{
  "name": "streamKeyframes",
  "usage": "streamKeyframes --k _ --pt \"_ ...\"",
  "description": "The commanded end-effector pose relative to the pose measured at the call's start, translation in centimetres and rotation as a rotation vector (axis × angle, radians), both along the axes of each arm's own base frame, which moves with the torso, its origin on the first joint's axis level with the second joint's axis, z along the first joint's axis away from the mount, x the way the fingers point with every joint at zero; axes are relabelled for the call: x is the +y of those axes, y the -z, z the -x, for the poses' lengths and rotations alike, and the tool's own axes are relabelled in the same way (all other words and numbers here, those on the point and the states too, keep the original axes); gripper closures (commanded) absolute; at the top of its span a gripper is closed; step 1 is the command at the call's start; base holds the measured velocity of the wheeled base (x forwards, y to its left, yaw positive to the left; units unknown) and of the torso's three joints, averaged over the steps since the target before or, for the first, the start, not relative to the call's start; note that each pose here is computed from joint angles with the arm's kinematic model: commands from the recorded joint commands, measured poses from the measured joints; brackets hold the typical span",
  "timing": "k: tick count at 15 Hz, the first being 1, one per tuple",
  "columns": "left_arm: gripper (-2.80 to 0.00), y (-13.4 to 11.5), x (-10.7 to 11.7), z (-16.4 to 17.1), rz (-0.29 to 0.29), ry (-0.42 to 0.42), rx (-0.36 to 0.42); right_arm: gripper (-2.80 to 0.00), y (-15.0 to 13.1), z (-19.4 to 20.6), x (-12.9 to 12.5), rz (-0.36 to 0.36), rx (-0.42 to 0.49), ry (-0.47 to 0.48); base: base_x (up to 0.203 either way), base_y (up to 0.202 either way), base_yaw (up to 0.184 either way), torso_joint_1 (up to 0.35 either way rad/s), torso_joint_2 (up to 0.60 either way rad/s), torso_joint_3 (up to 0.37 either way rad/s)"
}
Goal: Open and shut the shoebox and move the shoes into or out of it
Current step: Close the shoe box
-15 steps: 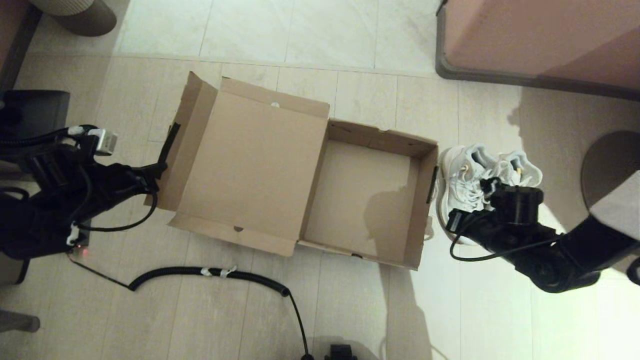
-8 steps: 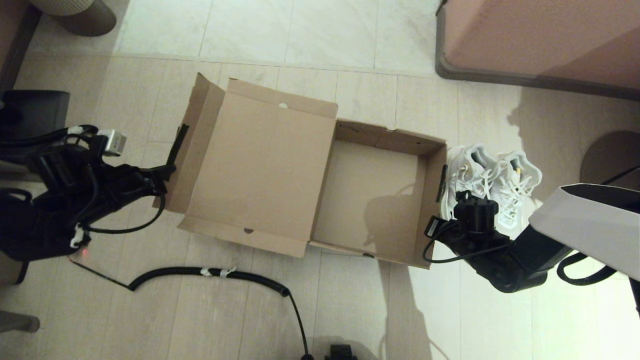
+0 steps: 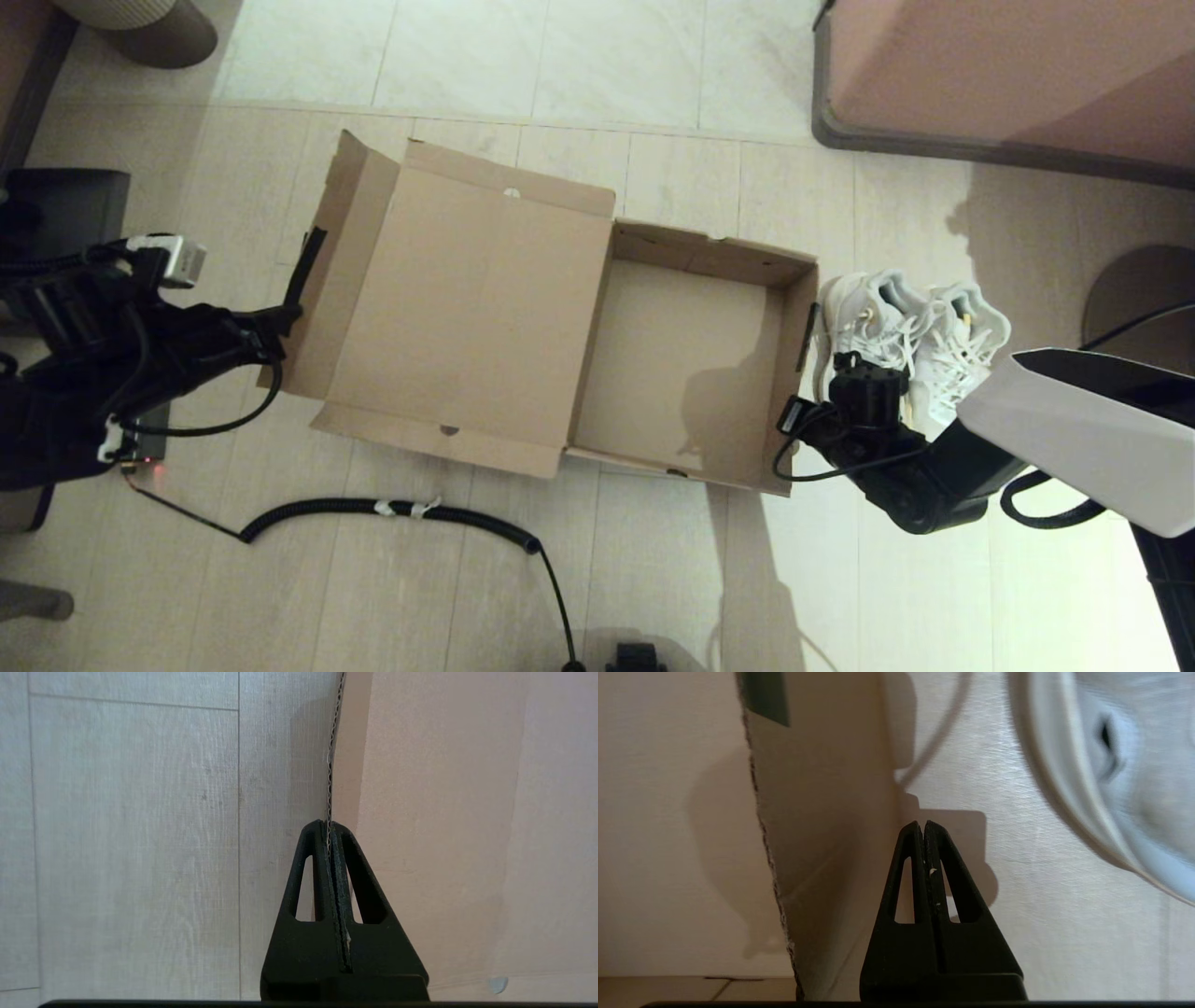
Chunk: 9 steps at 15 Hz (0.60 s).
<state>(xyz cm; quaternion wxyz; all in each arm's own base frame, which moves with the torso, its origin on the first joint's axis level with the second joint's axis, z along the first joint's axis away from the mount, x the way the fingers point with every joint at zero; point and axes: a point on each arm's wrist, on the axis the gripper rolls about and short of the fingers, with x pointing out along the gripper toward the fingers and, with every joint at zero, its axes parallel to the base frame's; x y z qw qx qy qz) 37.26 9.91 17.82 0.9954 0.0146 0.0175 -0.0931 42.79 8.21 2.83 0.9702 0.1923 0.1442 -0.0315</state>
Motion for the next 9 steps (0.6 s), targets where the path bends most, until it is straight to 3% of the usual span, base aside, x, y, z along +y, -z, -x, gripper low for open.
streamKeyframes --k 1,2,6,9 --pt "0.00 -0.5 0.0 0.3 -0.042 0.000 -0.016 0.00 0.6 -0.4 0.3 -0.003 0.000 -0.007 0.000 0.000 0.000 0.000 0.00 0.000" --pt "0.00 -0.9 -0.2 0.5 -0.073 0.003 -0.024 0.00 0.5 -0.4 0.4 -0.004 -0.003 -0.010 0.000 0.000 0.000 0.000 0.00 0.000" --pt "0.00 -4.3 -1.8 2.4 -0.084 0.030 -0.053 0.00 0.5 -0.4 0.6 -0.005 -0.004 -0.016 0.000 0.000 0.000 0.000 0.00 0.000" --pt "0.00 -6.7 -3.0 5.0 -0.089 0.045 -0.013 0.00 0.6 -0.4 0.6 -0.006 -0.003 -0.015 0.000 0.000 0.000 0.000 0.00 0.000"
